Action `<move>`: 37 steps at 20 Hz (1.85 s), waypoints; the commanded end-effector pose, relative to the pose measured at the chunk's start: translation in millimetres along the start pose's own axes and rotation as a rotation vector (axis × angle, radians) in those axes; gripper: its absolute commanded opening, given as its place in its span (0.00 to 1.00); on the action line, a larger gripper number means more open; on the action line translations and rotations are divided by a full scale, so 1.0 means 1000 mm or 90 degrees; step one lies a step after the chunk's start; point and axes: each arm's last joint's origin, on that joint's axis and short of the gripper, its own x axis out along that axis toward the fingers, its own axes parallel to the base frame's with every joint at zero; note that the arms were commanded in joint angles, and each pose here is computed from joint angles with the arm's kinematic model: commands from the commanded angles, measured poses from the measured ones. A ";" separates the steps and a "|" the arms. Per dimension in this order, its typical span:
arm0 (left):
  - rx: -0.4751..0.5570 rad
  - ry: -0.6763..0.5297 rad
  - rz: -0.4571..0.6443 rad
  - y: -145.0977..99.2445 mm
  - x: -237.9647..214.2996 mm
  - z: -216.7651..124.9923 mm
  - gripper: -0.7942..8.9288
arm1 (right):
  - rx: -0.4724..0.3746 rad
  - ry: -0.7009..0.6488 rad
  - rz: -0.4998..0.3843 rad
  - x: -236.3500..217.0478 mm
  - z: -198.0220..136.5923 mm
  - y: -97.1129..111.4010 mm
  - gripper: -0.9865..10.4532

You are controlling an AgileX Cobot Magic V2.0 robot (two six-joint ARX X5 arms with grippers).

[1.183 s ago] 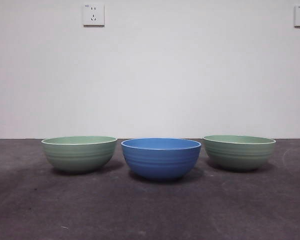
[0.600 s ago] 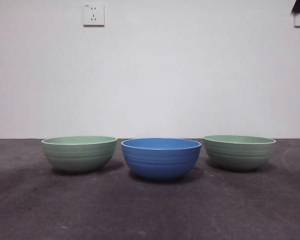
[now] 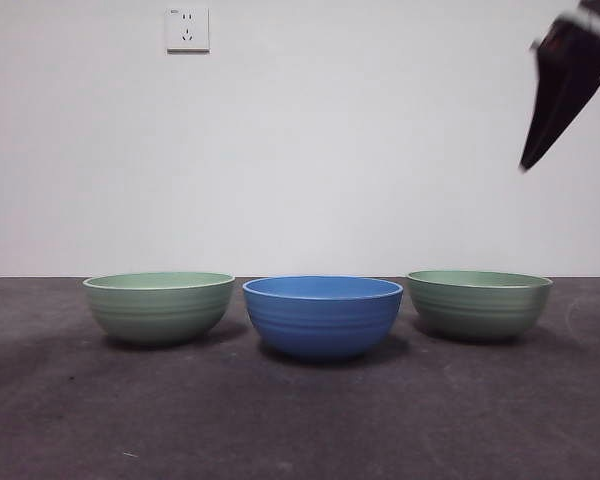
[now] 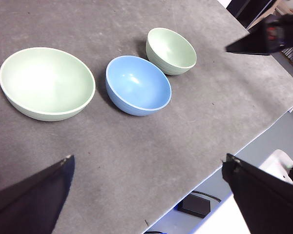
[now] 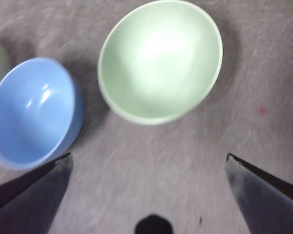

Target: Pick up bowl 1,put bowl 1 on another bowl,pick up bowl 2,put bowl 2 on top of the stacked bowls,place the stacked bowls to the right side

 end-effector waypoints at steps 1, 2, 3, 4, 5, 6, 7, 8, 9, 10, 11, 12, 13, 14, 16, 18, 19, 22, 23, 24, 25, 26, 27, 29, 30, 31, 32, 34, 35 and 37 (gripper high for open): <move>0.000 0.000 -0.003 -0.001 0.000 0.000 0.61 | 0.021 0.000 -0.014 0.020 0.006 -0.006 0.61; 0.000 0.000 -0.003 -0.001 0.000 0.000 0.61 | 0.021 0.000 -0.014 0.026 0.008 -0.008 0.61; 0.000 0.000 -0.003 -0.001 0.000 0.000 0.61 | 0.023 0.000 -0.014 0.034 0.009 -0.010 0.60; 0.000 0.000 -0.003 -0.001 0.000 0.000 0.61 | 0.030 -0.001 -0.015 0.040 0.011 -0.012 0.60; 0.000 0.000 -0.003 -0.001 0.000 0.000 0.61 | 0.033 -0.002 -0.021 0.046 0.012 -0.014 0.58; 0.000 0.001 -0.003 -0.001 0.000 0.000 0.61 | 0.032 -0.003 -0.031 0.051 0.013 -0.016 0.56; 0.000 0.001 -0.003 -0.001 0.000 0.000 0.61 | 0.032 -0.004 -0.036 0.057 0.013 -0.018 0.53; -0.001 0.001 -0.003 -0.001 0.000 0.000 0.61 | 0.032 -0.006 -0.042 0.061 0.014 -0.019 0.52; -0.001 0.001 -0.003 -0.001 0.000 0.000 0.61 | 0.032 -0.006 -0.047 0.066 0.014 -0.021 0.52; -0.002 0.002 -0.003 -0.001 0.000 0.000 0.61 | 0.032 -0.007 -0.047 0.070 0.015 -0.022 0.52; -0.003 0.003 -0.003 -0.001 0.000 0.000 0.61 | 0.031 -0.008 -0.047 0.074 0.015 -0.023 0.52; -0.004 0.004 -0.003 -0.001 0.000 -0.001 0.61 | 0.033 -0.008 -0.047 0.078 0.015 -0.025 0.52; -0.005 0.006 -0.003 -0.001 0.000 -0.001 0.61 | 0.039 -0.006 -0.047 0.082 0.015 -0.026 0.49; -0.005 0.007 -0.003 -0.001 0.000 -0.001 0.61 | 0.043 -0.004 -0.047 0.085 0.015 -0.027 0.48; -0.008 0.010 -0.003 -0.001 0.000 -0.002 0.61 | 0.049 -0.003 -0.048 0.093 0.015 -0.029 0.46; -0.011 0.014 -0.003 -0.001 0.000 -0.002 0.61 | 0.049 -0.005 -0.047 0.099 0.015 -0.031 0.39; -0.012 0.015 -0.002 -0.001 0.000 -0.003 0.61 | 0.049 -0.008 -0.047 0.099 0.015 -0.031 0.32; -0.012 0.016 -0.002 -0.001 0.000 -0.003 0.61 | 0.048 -0.012 -0.052 0.100 0.016 -0.032 0.19; -0.013 0.016 -0.002 -0.001 0.000 -0.003 0.61 | 0.049 -0.012 -0.064 0.100 0.015 -0.033 0.19; -0.014 0.018 -0.002 -0.001 0.000 -0.003 0.61 | 0.050 -0.009 -0.071 0.100 0.015 -0.033 0.19; -0.016 0.020 -0.002 -0.001 0.000 -0.003 0.61 | 0.051 -0.007 -0.077 0.101 0.015 -0.034 0.18; -0.018 0.023 -0.002 -0.001 0.000 -0.004 0.61 | 0.051 -0.006 -0.077 0.101 0.014 -0.034 0.13; -0.019 0.024 -0.002 -0.001 0.000 -0.004 0.61 | 0.051 -0.005 -0.077 0.101 0.014 -0.034 0.11; -0.021 0.027 -0.002 -0.001 0.000 -0.005 0.61 | 0.051 -0.004 -0.080 0.102 0.014 -0.034 0.11; -0.021 0.026 -0.002 -0.001 0.000 -0.005 0.61 | 0.051 -0.004 -0.080 0.102 0.014 -0.034 0.07; -0.021 0.027 -0.002 -0.001 0.000 -0.005 0.61 | 0.051 -0.004 -0.080 0.102 0.014 -0.034 0.07; -0.021 0.027 -0.002 -0.001 0.000 -0.005 0.61 | 0.051 -0.006 -0.080 0.102 0.014 -0.034 0.07; -0.021 0.027 -0.004 -0.001 0.000 -0.005 0.61 | 0.050 -0.011 -0.079 0.101 0.016 -0.034 0.07; -0.021 0.027 -0.006 -0.001 0.000 -0.005 0.61 | 0.048 -0.018 -0.076 0.099 0.019 -0.033 0.07; -0.021 0.027 -0.006 -0.001 0.000 -0.005 0.61 | 0.040 -0.046 -0.069 0.083 0.029 -0.026 0.07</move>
